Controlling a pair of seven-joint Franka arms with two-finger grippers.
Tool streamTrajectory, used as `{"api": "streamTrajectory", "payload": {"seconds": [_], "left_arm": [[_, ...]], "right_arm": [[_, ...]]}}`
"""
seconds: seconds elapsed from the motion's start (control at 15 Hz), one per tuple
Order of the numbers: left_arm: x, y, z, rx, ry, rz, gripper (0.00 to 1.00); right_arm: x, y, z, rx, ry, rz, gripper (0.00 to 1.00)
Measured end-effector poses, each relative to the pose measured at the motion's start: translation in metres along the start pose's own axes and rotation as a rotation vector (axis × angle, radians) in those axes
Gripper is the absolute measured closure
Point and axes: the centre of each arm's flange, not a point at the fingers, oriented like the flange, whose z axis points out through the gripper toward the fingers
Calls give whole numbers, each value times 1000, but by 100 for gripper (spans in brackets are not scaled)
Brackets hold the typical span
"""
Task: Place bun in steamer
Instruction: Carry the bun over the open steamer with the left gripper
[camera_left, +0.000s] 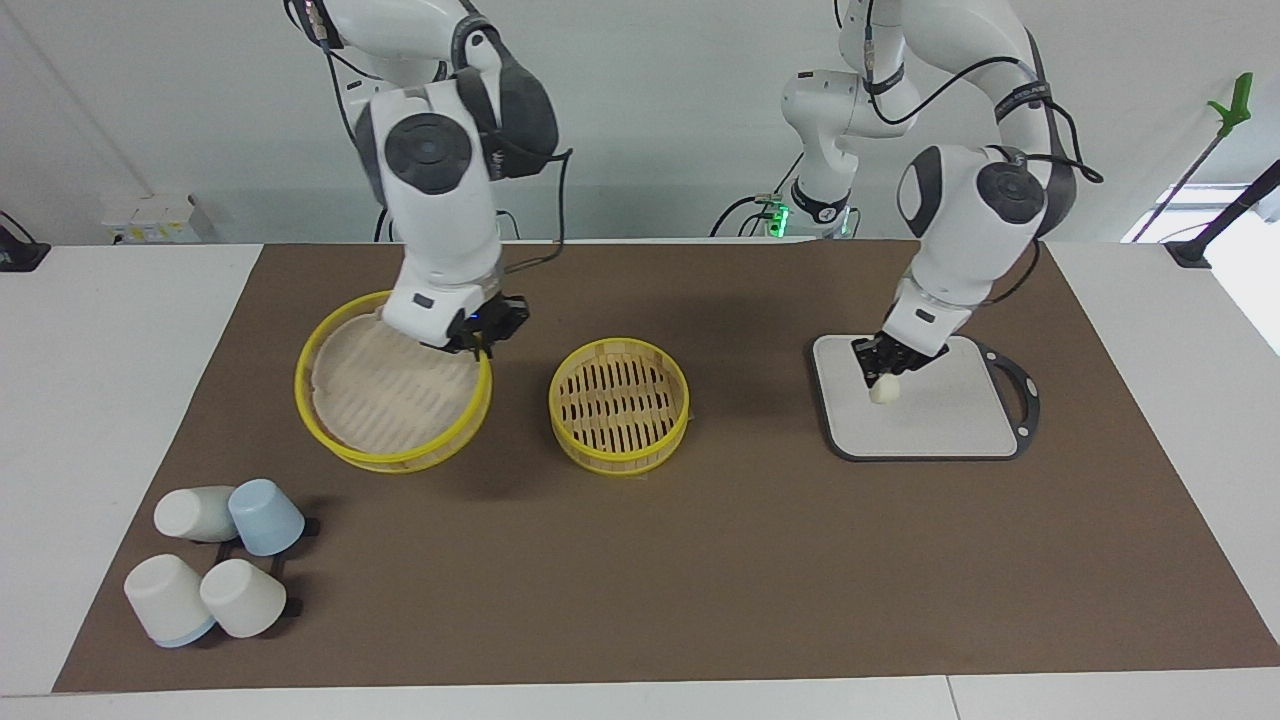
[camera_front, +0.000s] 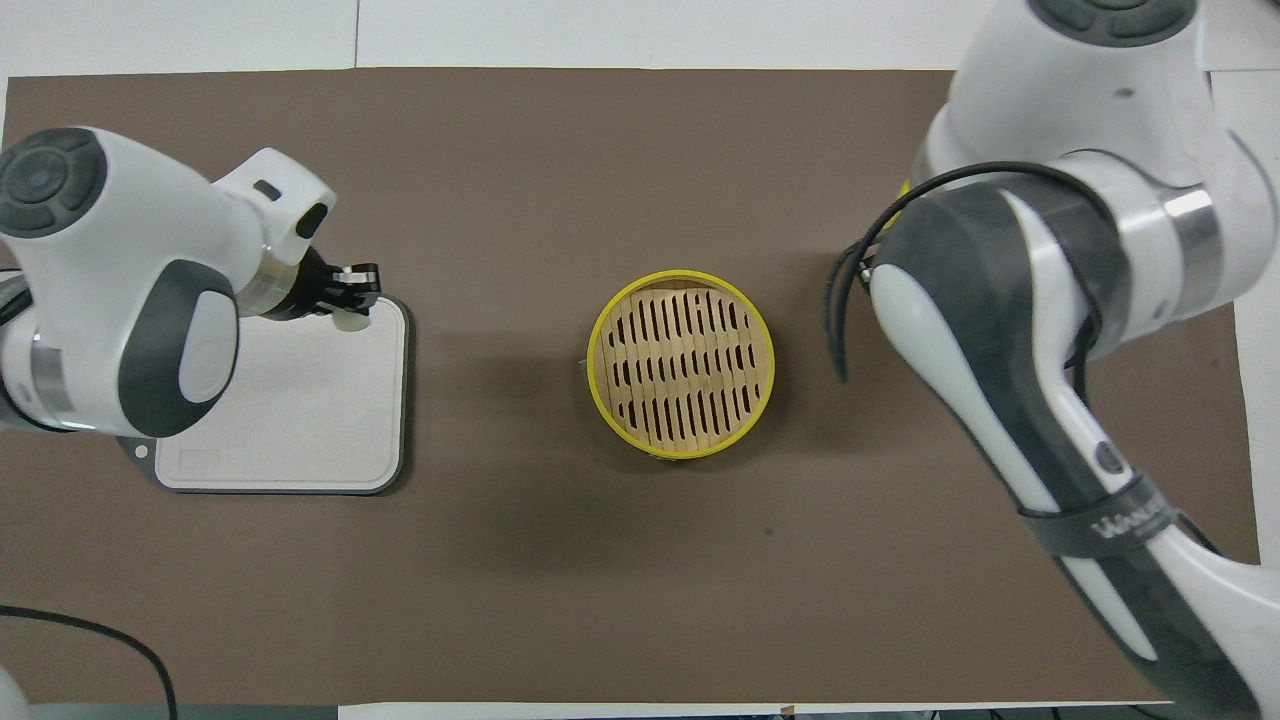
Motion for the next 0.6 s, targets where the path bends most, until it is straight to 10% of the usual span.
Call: {"api": "streamTrajectory", "payload": {"seconds": [0.6], "left_arm": [[-101, 204, 99, -69, 46, -9, 79]], "right_arm": [[-16, 39, 28, 24, -75, -64, 91]]}}
